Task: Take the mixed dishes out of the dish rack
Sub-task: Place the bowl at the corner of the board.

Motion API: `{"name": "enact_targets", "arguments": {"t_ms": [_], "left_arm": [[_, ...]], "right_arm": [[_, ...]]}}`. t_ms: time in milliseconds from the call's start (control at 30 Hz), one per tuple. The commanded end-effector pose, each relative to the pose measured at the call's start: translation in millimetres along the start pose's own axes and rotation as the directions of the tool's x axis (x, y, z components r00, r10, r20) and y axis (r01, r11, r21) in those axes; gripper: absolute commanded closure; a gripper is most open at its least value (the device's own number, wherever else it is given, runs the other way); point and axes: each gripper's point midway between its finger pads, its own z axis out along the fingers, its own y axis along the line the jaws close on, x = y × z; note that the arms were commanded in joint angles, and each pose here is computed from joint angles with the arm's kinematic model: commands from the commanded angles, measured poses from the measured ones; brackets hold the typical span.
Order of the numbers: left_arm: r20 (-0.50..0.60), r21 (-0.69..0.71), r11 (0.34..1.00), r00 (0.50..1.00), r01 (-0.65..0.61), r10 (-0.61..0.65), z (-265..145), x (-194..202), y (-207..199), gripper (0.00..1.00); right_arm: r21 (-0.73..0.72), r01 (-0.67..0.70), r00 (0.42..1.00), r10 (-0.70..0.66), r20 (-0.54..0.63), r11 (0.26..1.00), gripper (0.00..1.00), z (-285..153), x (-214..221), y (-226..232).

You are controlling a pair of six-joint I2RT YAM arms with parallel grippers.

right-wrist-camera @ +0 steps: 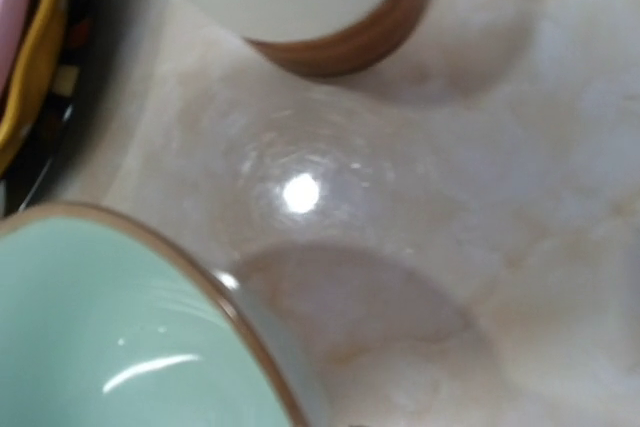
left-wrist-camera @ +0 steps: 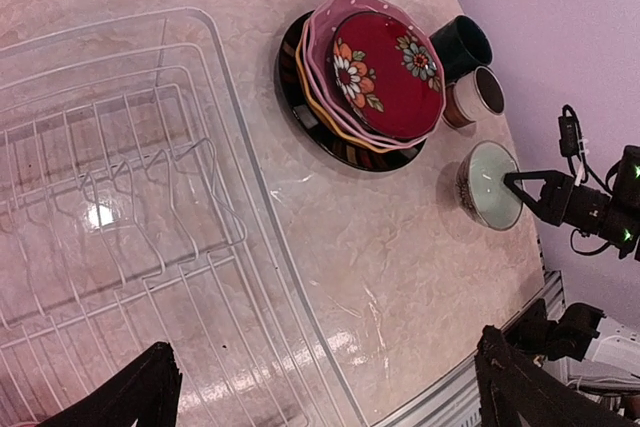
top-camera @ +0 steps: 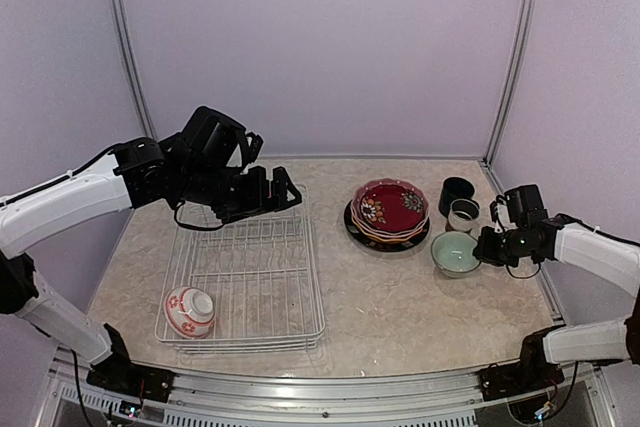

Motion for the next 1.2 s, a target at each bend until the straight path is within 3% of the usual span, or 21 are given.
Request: {"name": "enact_targets", "arguments": {"t_ms": [0, 700, 867, 1000, 1167], "left_arm": [[-0.005, -0.008, 1.000, 1.000, 0.026, -0.026, -8.2, 3.2, 9.7, 0.01], [-0.040, -0.107, 0.982, 0.987, 0.152, -0.158, -24.1, 17.8, 57.1, 0.01], [-0.067, -0.124, 0.975, 0.979, 0.184, -0.193, -28.2, 28.7, 66.6, 0.01], [-0.088, -0.162, 0.959, 0.965, 0.231, -0.247, -36.6, 40.1, 83.9, 0.01], [-0.093, -0.273, 0.915, 0.939, 0.297, -0.333, -54.4, 60.6, 115.6, 0.01]], "right_arm": [[-0.098, 0.023, 1.000, -0.021, 0.014, 0.995, 1.00, 5.8, -6.8, 16.5], [-0.163, 0.133, 0.987, -0.145, -0.062, 0.978, 0.98, 31.3, 14.0, 53.0], [-0.137, 0.142, 0.988, -0.148, -0.037, 0.980, 0.72, 22.9, 6.7, 50.7], [-0.094, 0.161, 0.987, -0.161, 0.007, 0.983, 0.44, 10.0, -6.6, 47.1], [-0.083, 0.186, 0.982, -0.181, 0.061, 0.979, 0.21, -6.6, -26.8, 50.9]]}}
